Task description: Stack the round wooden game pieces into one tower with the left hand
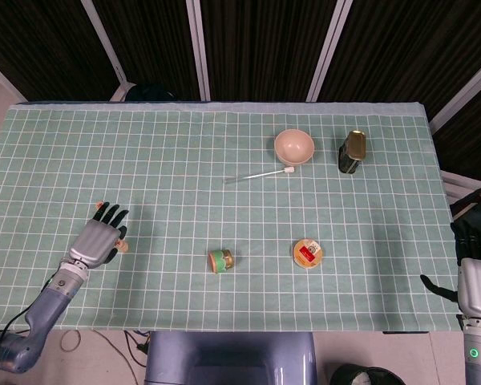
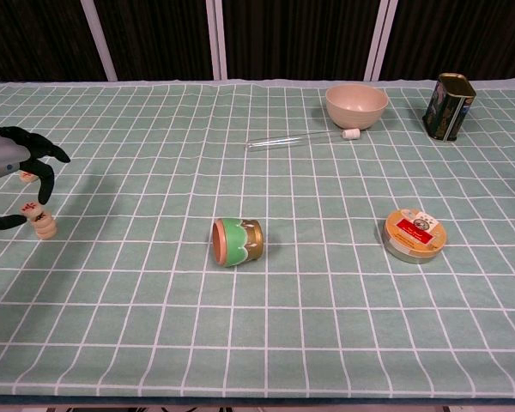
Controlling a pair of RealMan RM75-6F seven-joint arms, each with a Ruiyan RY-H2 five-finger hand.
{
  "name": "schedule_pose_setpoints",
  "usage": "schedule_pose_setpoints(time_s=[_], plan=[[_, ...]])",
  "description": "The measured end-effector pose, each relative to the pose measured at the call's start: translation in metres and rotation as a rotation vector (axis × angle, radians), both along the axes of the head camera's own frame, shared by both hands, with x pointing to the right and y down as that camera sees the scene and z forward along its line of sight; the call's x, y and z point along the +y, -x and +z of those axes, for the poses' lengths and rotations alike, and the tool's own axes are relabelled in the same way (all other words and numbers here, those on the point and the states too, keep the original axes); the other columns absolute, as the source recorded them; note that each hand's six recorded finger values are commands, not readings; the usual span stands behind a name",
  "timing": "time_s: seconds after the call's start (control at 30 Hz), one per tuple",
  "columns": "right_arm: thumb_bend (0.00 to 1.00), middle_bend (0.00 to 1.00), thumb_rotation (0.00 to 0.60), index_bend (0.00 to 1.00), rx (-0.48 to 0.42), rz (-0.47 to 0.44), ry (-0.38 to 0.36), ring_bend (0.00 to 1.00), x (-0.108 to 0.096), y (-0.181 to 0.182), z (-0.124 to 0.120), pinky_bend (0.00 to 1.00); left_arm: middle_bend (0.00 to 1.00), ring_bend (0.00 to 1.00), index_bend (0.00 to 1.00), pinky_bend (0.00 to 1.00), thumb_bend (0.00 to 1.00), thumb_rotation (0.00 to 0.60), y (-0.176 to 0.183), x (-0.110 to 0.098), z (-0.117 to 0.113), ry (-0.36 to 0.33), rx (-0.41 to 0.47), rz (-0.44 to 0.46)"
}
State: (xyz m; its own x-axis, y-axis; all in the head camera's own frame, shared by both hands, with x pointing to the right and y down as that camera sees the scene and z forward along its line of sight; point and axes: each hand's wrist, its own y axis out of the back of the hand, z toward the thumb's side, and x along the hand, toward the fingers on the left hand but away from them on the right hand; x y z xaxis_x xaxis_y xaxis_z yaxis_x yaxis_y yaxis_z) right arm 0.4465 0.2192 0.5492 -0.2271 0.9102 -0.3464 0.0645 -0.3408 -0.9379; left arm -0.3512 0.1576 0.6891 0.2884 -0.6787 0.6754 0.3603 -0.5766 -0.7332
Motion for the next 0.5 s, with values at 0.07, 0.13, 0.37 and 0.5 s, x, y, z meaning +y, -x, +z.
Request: schedule_pose_setpoints(time_s=[0.07, 0.13, 0.37, 0.5], plan=[[0.23, 0.01, 0.6, 0.05, 0.0, 0.0, 0.001, 0.04, 0.0002, 0.0, 0.0001, 0.0, 0.1, 0.0, 0.45, 0.0, 0.32, 0.6, -0.0003, 0.0006, 0.0013, -0.001, -0.005, 0.003], [0.23, 0.01, 0.6, 0.05, -0.001, 0.001, 0.002, 0.04, 0.0003, 0.0, 0.0001, 0.0, 0.1, 0.0, 0.45, 0.0, 0.32, 0.6, -0.0006, 0.001, 0.0023, -0.001, -0.008, 0.005], [0.23, 0.01, 0.6, 0.05, 0.0, 0.001, 0.002, 0.04, 0.0002, 0.0, 0.0, 0.0, 0.1, 0.0, 0.44, 0.0, 0.32, 0.6, -0.0035, 0.0013, 0.0055, -0.004, -0.012, 0.011], [0.23, 0.01, 0.6, 0.05, 0.0, 0.003, 0.002, 0.04, 0.0001, -0.0003, 0.0, 0.0, 0.1, 0.0, 0.44, 0.0, 0.32, 0.6, -0.0043, 0.0019, 0.0064, -0.002, -0.016, 0.014]])
